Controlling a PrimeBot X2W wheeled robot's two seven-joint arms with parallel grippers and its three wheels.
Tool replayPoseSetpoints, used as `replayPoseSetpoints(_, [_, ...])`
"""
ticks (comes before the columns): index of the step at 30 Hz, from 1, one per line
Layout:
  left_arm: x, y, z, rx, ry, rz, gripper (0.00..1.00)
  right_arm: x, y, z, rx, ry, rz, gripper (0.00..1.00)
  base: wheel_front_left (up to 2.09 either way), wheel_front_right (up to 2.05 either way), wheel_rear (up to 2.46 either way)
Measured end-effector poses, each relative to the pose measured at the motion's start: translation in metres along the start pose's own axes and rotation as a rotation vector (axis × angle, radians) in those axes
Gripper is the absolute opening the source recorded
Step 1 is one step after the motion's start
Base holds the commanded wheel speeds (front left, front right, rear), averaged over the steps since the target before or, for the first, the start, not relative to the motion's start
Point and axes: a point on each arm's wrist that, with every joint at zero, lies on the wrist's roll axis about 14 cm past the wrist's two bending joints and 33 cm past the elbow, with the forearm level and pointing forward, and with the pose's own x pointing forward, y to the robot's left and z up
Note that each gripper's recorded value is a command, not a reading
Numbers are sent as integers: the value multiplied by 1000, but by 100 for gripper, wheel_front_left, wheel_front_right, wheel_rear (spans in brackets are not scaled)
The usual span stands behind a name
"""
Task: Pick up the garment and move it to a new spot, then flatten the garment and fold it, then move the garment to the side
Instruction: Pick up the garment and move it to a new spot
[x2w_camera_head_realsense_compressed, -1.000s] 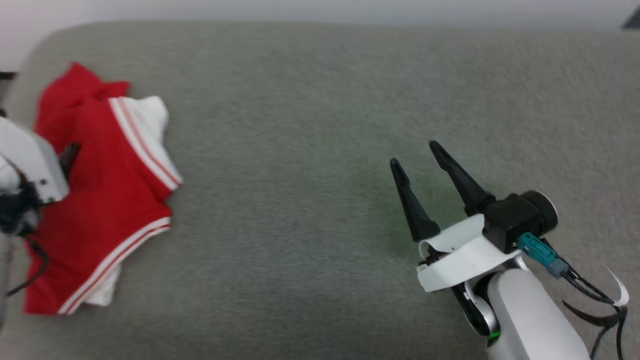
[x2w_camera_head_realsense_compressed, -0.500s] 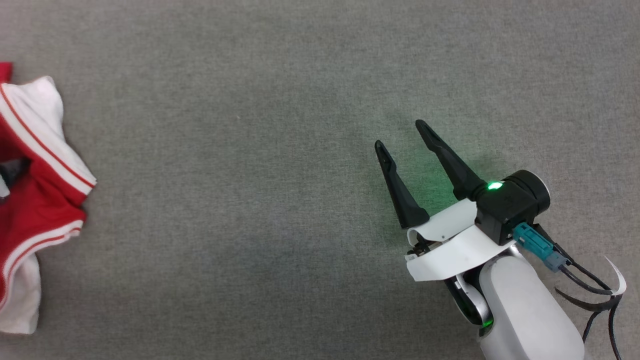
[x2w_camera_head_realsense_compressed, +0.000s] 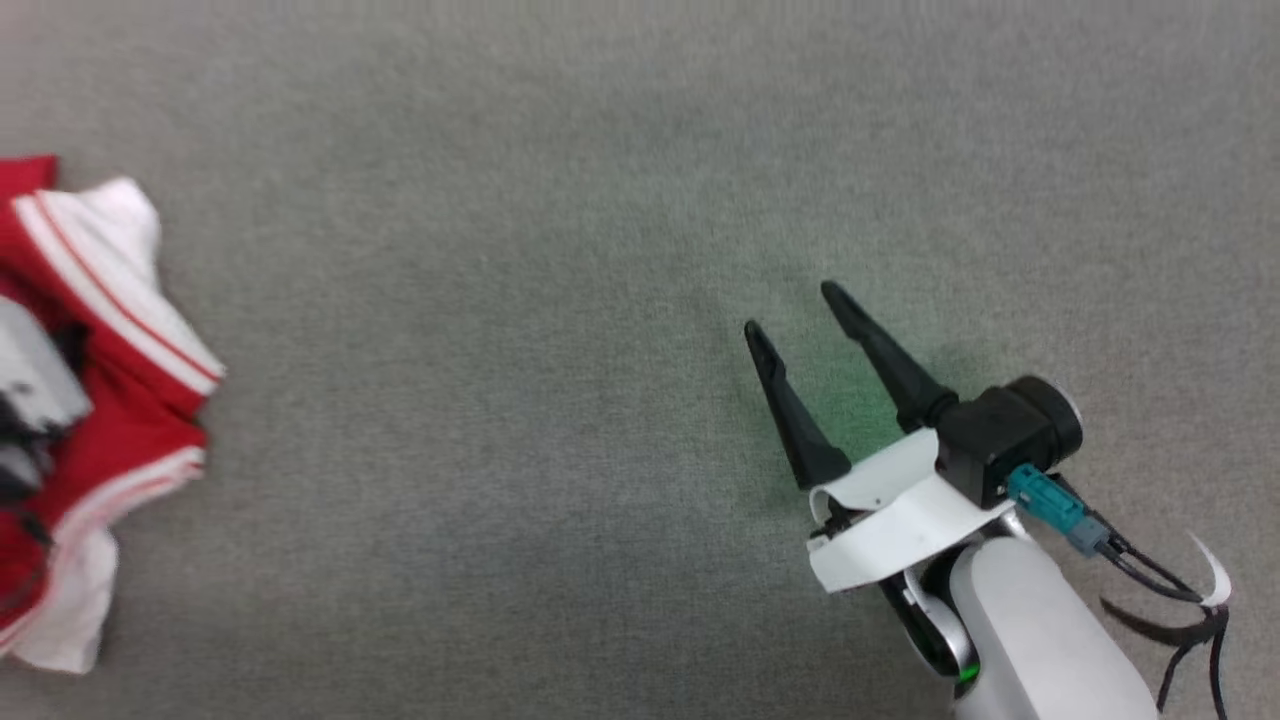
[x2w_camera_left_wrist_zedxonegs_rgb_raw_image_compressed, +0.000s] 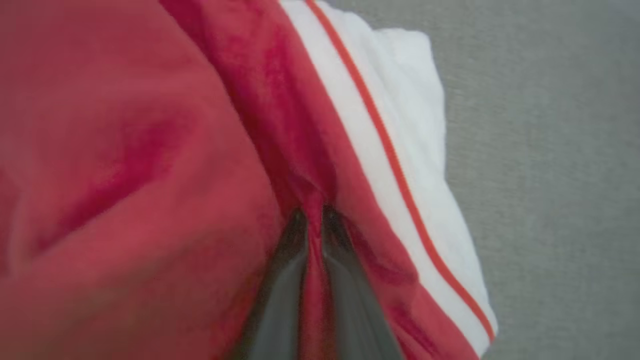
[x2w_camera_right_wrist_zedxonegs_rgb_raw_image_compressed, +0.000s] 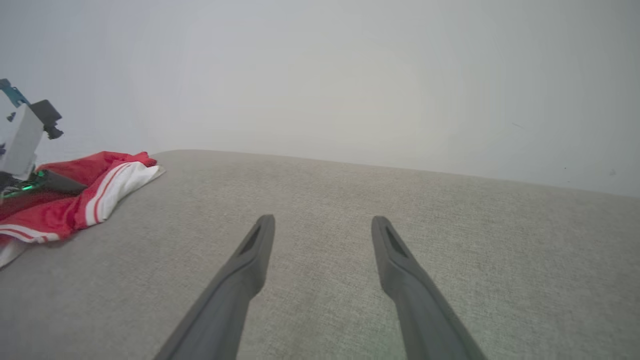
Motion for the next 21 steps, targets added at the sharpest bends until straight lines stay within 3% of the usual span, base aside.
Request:
replayPoseSetpoints(7, [-54,-28,52,80,-256,-101,0,-9,19,24,15,-48,28,100,0,0,0])
replayPoseSetpoints(10, [-75,-55,67,113,-330,-182,0,-12,22,36,28,-77,25,100,0,0,0])
replayPoseSetpoints(14, [-101,-107,83,168,-402,-336,0,-18,18,50,48,-116,2,100,0,0,0])
replayPoseSetpoints(21, [-128,-231,76,326,-381,-667,0,-38,-13,68,76,-170,-106,100,0,0,0])
